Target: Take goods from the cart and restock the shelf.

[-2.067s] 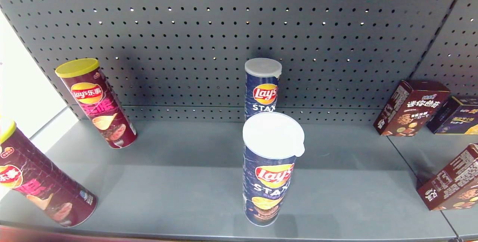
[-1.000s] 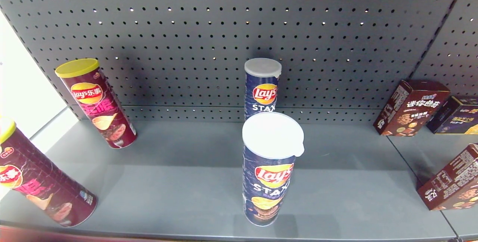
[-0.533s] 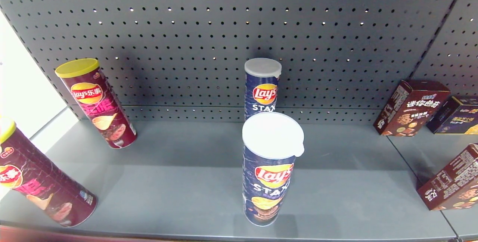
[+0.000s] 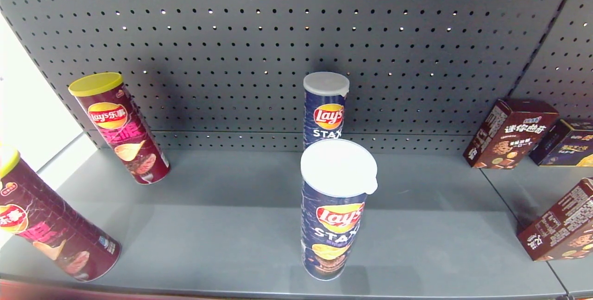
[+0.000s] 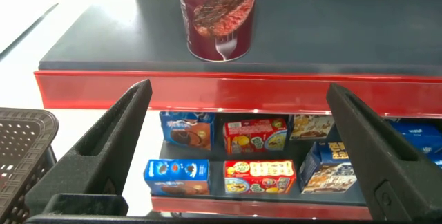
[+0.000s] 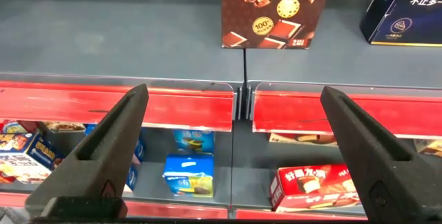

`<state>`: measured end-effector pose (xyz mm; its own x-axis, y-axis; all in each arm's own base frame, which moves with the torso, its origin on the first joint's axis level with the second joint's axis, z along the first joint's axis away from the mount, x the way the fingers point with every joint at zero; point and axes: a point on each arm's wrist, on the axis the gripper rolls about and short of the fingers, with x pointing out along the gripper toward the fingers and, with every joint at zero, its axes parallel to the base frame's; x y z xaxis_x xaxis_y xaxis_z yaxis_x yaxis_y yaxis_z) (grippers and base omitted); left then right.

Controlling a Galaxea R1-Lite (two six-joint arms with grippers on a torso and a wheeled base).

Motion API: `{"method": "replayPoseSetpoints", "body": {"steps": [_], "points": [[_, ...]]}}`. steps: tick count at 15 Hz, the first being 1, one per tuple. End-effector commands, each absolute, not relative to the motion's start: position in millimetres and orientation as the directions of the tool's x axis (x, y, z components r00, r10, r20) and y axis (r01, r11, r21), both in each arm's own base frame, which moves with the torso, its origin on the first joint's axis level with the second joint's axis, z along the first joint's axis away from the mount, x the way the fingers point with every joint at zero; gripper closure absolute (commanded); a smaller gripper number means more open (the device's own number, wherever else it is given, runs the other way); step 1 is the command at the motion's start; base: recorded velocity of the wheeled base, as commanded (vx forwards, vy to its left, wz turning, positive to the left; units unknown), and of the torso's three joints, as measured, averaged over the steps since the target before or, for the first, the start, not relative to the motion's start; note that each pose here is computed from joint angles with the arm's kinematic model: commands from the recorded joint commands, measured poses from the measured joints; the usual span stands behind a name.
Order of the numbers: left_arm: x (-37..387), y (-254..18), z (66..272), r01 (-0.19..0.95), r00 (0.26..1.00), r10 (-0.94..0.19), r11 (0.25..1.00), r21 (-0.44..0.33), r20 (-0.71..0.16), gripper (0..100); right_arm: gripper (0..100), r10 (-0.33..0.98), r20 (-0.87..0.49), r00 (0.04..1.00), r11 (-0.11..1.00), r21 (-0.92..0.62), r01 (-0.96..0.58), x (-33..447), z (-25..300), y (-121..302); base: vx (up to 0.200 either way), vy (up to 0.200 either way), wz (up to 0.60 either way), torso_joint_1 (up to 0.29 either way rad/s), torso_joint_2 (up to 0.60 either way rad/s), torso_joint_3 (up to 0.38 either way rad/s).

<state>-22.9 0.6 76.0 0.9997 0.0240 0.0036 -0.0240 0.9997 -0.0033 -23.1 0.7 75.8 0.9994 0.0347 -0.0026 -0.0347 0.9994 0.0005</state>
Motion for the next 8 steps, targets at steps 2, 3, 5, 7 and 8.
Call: {"method": "replayPoseSetpoints", "body": {"steps": [2,3,5,7,8], "points": [[-22.7,0.6,75.8,-0.023,1.000,0.023,1.000,-0.003,0.002,0,0,0.035,-0.006,0.999,0.999,0.000,-0.035,-22.8,75.8,0.7,0.000,0.000,0.00,0.000,0.00,0.000],[-22.9,0.6,76.2,-0.023,1.000,0.023,1.000,-0.003,0.005,0,0,0.035,-0.005,0.999,0.999,0.000,-0.035,-22.9,75.7,0.7,0.000,0.000,0.00,0.000,0.00,0.000],[-22.8,0.6,76.3,-0.025,1.000,0.025,1.000,-0.005,0.003,0,0,0.035,-0.005,0.999,0.999,0.000,-0.035,-22.9,75.7,0.7,0.000,0.000,0.00,0.000,0.00,0.000],[-22.8,0.6,75.8,-0.025,1.000,0.025,1.000,-0.005,0.003,0,0,0.035,-0.005,0.999,0.999,0.000,-0.035,-22.9,75.7,0.7,0.000,0.000,0.00,0.000,0.00,0.000],[-22.9,0.6,76.2,-0.023,1.000,0.023,1.000,-0.003,0.005,0,0,0.035,-0.005,0.999,0.999,0.000,-0.035,-22.9,75.7,0.7,0.000,0.000,0.00,0.000,0.00,0.000]]}}
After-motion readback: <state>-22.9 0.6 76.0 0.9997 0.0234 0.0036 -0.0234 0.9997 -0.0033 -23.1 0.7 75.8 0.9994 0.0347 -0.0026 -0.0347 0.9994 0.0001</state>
